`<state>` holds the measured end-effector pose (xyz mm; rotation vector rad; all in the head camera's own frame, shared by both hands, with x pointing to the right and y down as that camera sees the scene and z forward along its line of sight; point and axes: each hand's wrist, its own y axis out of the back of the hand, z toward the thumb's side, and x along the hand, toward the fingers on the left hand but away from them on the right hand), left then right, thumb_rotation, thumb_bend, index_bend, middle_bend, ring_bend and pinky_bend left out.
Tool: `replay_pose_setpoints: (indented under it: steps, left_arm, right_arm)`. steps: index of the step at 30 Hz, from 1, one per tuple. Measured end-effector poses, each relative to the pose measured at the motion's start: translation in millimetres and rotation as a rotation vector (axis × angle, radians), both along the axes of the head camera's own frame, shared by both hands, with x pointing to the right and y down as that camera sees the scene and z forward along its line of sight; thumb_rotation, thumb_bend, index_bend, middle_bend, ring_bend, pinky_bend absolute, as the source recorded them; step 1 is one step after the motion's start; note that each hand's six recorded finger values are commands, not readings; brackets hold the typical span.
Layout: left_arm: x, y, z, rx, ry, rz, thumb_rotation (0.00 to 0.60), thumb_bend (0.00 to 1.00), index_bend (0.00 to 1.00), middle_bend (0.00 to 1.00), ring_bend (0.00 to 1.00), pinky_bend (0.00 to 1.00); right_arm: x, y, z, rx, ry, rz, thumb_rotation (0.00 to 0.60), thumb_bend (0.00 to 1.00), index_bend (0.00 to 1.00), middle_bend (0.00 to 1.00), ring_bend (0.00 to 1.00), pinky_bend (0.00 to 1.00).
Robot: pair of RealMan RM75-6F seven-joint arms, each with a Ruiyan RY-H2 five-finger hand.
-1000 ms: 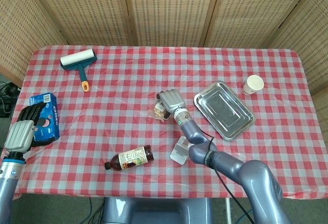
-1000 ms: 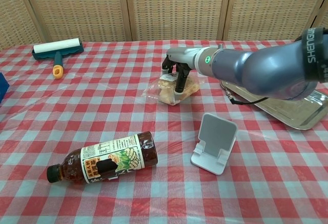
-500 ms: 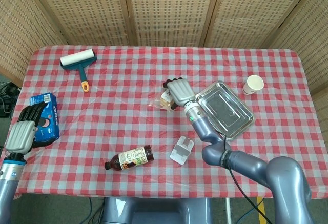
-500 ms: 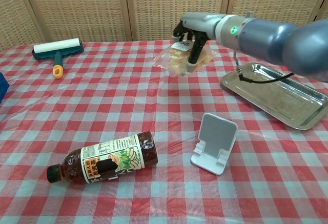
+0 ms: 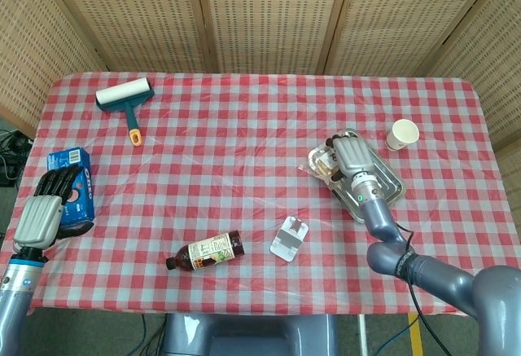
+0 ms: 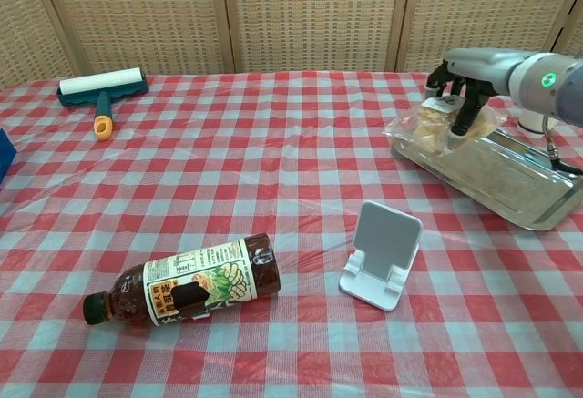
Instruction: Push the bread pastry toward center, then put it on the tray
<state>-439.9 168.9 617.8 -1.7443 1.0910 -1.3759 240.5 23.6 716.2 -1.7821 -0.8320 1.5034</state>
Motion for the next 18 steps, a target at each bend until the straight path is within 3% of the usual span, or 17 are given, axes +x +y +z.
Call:
replay_pose_setpoints:
  steps: [18]
  left_arm:
    - [3.1, 0.7, -0.3, -0.001, 0.004, 0.01, 0.6, 0.0, 0.0, 0.0, 0.0, 0.0]
  right_arm:
    - [36.0, 3.3, 16.1, -0.021, 0.082, 0.038, 0.6, 0.17, 0.56, 0.39, 0.38, 0.33]
